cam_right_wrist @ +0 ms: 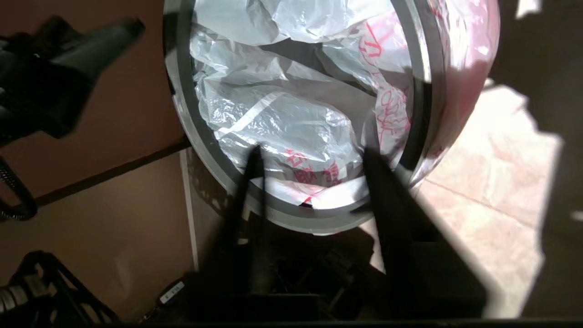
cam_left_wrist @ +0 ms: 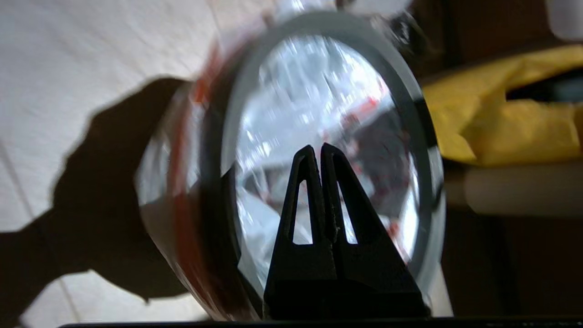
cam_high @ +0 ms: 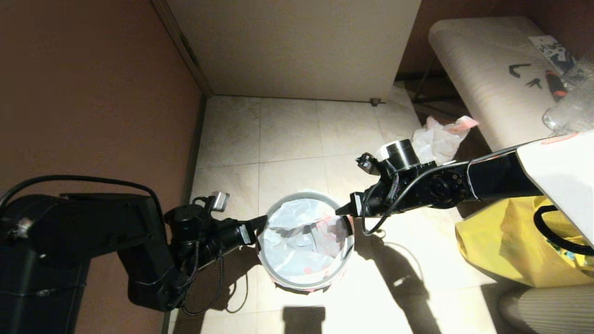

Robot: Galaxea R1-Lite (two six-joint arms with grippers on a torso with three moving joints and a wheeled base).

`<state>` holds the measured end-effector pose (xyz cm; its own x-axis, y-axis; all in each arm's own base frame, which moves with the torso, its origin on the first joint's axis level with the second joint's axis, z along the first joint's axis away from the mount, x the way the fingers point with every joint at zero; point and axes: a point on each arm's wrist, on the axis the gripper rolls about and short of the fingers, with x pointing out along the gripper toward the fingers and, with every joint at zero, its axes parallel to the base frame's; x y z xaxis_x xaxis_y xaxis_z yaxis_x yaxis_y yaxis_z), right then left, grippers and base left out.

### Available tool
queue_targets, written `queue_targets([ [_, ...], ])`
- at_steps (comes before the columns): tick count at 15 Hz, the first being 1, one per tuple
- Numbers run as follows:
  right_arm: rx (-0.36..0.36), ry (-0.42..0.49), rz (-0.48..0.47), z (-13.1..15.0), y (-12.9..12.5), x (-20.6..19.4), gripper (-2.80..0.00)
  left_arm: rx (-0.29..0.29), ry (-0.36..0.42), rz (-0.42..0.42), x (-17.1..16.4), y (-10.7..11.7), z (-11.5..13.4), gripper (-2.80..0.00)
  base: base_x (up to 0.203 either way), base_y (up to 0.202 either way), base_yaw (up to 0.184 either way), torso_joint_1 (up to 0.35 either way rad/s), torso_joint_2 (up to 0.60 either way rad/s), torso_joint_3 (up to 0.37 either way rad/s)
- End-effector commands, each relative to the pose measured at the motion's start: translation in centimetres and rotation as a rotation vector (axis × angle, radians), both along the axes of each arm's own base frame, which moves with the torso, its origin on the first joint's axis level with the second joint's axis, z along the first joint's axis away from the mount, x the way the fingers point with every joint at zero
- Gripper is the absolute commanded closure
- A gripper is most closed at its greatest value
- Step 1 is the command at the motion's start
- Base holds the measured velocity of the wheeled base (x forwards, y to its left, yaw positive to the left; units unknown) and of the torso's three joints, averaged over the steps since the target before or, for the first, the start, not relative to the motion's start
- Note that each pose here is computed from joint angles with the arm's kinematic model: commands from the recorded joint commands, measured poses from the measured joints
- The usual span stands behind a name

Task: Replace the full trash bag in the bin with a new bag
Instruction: Place the trash can ring on the trash can

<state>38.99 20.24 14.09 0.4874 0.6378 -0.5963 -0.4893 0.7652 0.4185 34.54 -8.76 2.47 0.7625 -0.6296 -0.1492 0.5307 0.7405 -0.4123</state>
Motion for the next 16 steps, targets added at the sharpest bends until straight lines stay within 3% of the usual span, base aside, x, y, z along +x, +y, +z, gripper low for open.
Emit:
queue_targets([
  [1, 0.010, 0.020, 0.031, -1.9, -0.5, 1.3, 0.00, -0.019, 0.073, -0.091, -0.8, 0.7, -1.7, 0.00, 0.000, 0.000, 0.000, 0.000, 0.00, 0.000],
  [4, 0.047, 0.003, 0.052, -3.9, -0.8, 2.7, 0.00, -0.039, 0.136, -0.132, -1.1, 1.1, -3.0, 0.00, 0.000, 0.000, 0.000, 0.000, 0.00, 0.000],
  [10, 0.072, 0.006, 0.048, -9.4, -1.5, 6.0, 0.00, -0.034, 0.132, -0.113, -0.2, 1.4, -3.9, 0.00, 0.000, 0.000, 0.000, 0.000, 0.00, 0.000],
  [16, 0.074, -0.011, 0.032, -10.2, -1.8, 7.3, 0.00, 0.037, 0.095, -0.070, 0.5, 1.4, -5.3, 0.00, 0.000, 0.000, 0.000, 0.000, 0.00, 0.000],
])
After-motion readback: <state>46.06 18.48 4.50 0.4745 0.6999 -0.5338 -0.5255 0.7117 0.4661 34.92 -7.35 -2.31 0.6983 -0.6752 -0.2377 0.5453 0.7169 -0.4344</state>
